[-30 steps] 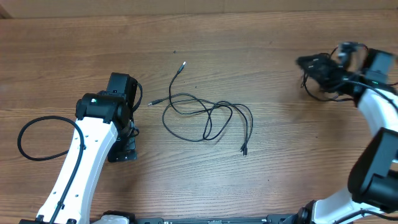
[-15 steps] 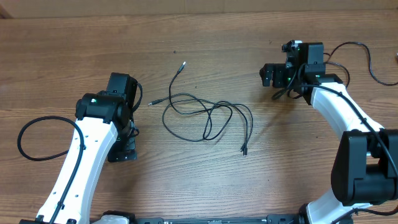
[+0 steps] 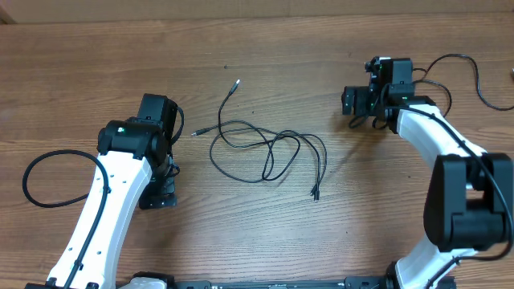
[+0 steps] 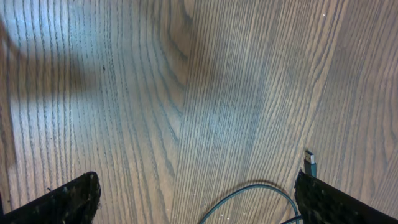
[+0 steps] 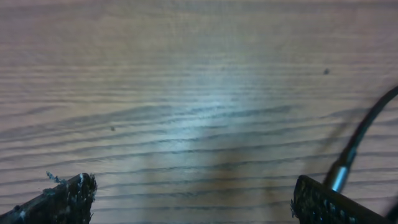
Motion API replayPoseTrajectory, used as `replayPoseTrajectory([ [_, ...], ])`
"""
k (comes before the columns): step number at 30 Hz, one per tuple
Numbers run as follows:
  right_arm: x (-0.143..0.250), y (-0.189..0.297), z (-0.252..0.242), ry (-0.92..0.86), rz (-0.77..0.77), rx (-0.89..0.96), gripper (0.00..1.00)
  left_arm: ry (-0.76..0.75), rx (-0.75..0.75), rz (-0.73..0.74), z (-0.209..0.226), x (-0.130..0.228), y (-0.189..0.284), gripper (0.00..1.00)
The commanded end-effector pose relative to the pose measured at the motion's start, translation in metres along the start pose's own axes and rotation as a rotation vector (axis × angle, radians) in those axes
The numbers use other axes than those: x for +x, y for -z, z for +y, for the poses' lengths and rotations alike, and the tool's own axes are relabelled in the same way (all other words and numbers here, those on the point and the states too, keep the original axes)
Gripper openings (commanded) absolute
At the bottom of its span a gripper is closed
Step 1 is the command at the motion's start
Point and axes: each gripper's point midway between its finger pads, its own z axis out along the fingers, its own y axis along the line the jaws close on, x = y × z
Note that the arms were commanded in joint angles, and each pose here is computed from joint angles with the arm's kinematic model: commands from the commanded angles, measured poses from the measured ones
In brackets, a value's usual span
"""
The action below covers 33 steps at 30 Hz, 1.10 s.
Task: Untangle cables
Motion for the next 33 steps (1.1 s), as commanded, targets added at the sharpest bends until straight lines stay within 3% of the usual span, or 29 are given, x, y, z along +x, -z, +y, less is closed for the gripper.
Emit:
replayPoseTrajectory([
  [1,0.012,-0.018,-0.003,0.004,0.042,0.014,1.00,0.003,0.037,-0.007,-0.004,-0.005,0.009,1.00],
  [9,0.040,-0.044,-0.015,0.004,0.125,0.074,1.00,0.003,0.037,-0.007,-0.004,-0.005,0.009,0.99],
  [17,0.038,-0.047,-0.024,-0.003,0.111,0.101,1.00,0.003,0.037,-0.007,-0.004,-0.005,0.009,1.00],
  [33,0.030,-0.035,-0.118,-0.133,0.059,0.301,1.00,0.003,0.037,-0.007,-0.004,-0.005,0.009,1.00],
])
